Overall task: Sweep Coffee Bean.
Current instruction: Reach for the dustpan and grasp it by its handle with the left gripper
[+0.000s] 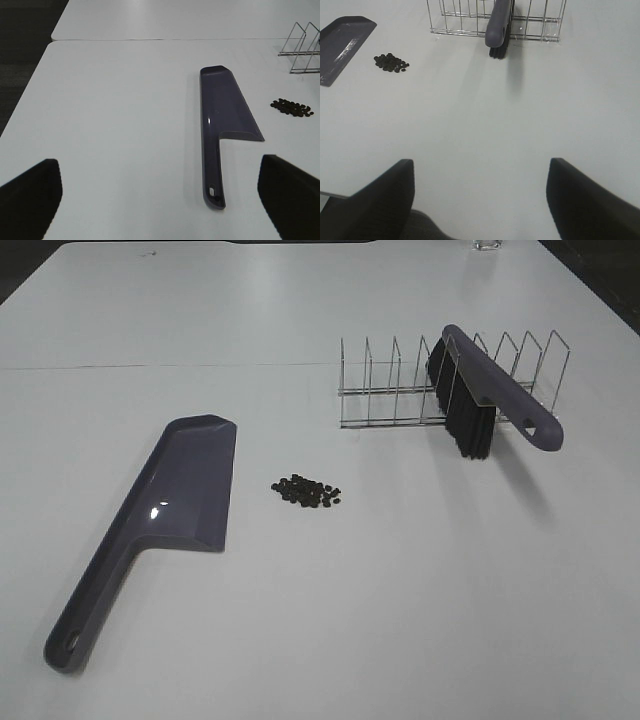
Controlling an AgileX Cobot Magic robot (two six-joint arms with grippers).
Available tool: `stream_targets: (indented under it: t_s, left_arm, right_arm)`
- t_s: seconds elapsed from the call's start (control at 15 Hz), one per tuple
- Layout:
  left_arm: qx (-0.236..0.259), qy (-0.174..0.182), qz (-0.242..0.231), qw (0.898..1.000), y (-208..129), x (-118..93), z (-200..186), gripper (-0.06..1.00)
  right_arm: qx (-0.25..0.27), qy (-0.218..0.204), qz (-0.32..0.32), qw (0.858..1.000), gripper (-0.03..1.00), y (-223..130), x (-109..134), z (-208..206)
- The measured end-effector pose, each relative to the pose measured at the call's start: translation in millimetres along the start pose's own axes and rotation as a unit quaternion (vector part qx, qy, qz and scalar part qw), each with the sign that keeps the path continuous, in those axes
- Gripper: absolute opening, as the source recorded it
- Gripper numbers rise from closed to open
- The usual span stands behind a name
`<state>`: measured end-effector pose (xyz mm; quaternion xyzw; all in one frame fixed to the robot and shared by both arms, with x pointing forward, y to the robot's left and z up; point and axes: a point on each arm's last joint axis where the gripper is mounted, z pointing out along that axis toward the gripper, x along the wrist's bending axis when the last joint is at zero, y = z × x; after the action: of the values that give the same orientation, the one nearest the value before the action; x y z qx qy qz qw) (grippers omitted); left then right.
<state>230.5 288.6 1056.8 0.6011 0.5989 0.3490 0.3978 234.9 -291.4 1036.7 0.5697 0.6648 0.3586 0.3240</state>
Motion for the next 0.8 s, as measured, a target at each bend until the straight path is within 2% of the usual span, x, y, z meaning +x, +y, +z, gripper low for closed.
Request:
stream_targets:
  t_s: [0.8]
  left_arm:
    - [0.000, 0.000, 0.000, 1.000, 0.0, 0.0, 0.0, 0.99]
  right_arm:
    - [0.000, 0.000, 0.000, 1.000, 0.65, 0.0, 0.0, 0.0]
